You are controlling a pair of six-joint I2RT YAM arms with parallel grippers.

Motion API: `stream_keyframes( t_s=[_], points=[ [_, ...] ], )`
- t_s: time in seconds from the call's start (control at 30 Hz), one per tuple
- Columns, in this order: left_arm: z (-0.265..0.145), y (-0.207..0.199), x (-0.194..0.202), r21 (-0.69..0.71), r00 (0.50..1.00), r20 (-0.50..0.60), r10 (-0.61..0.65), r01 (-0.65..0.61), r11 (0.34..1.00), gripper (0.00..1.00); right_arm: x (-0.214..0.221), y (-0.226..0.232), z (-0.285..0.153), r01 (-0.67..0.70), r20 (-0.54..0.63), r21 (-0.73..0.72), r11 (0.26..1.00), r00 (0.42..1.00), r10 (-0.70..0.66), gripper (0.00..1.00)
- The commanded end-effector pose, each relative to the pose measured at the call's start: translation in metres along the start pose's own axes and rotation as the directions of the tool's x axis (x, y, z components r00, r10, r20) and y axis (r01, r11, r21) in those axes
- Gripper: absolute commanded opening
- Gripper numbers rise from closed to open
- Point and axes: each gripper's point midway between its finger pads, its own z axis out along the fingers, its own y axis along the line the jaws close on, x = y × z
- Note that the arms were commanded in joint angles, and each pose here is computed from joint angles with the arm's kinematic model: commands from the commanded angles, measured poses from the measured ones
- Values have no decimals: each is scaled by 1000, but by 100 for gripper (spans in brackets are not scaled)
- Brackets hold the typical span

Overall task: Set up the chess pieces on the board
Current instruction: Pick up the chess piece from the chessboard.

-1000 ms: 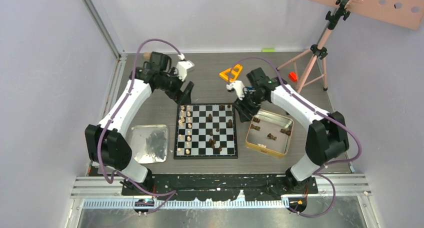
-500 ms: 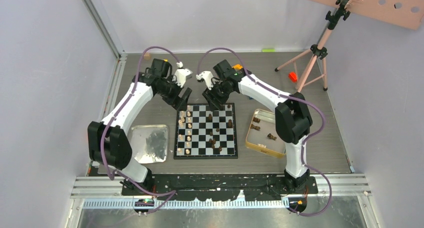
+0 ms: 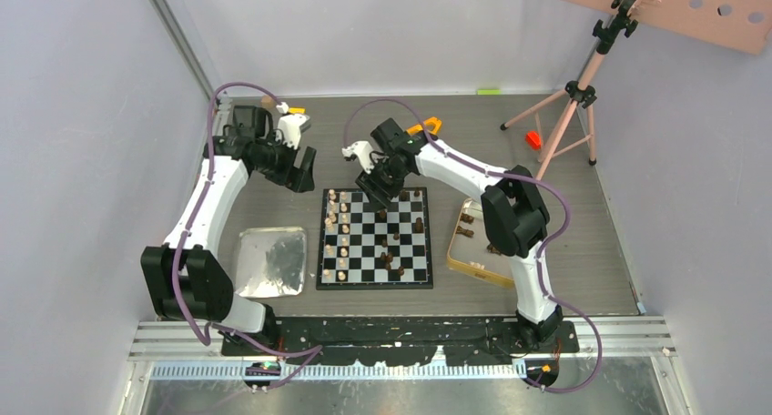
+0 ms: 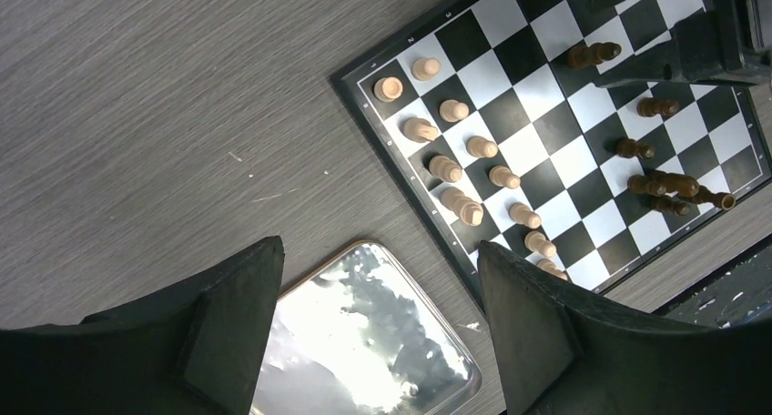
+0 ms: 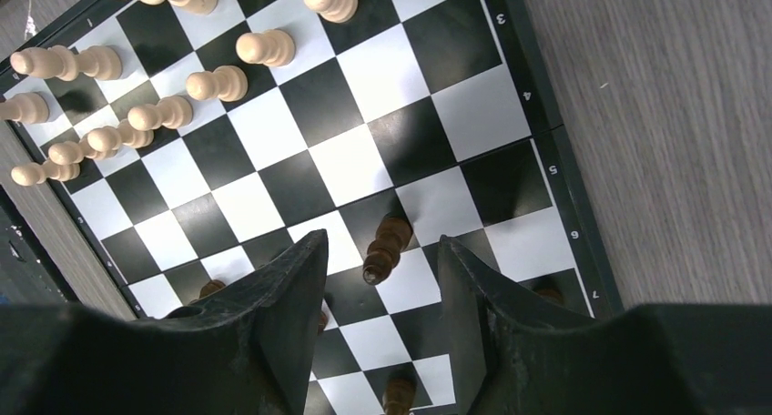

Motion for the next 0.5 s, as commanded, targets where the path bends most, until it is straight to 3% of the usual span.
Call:
stream_keyframes(
  t_s=[0.0,0.3,0.47],
  points=[
    [-9,2,-9,-21,999,49,-3,4,1000,81,-9,4,-2,19,5,4,1000,1000,-19,53],
    [-11,7,-11,-36,998,55,-17,19,999,81,5,3,7,29,-54,12,1000,998,-28,43],
    [-13,9,-13,-38,998,62,-24,26,999,81,9,3,9,29,-72,9,1000,997,-28,31]
  ],
)
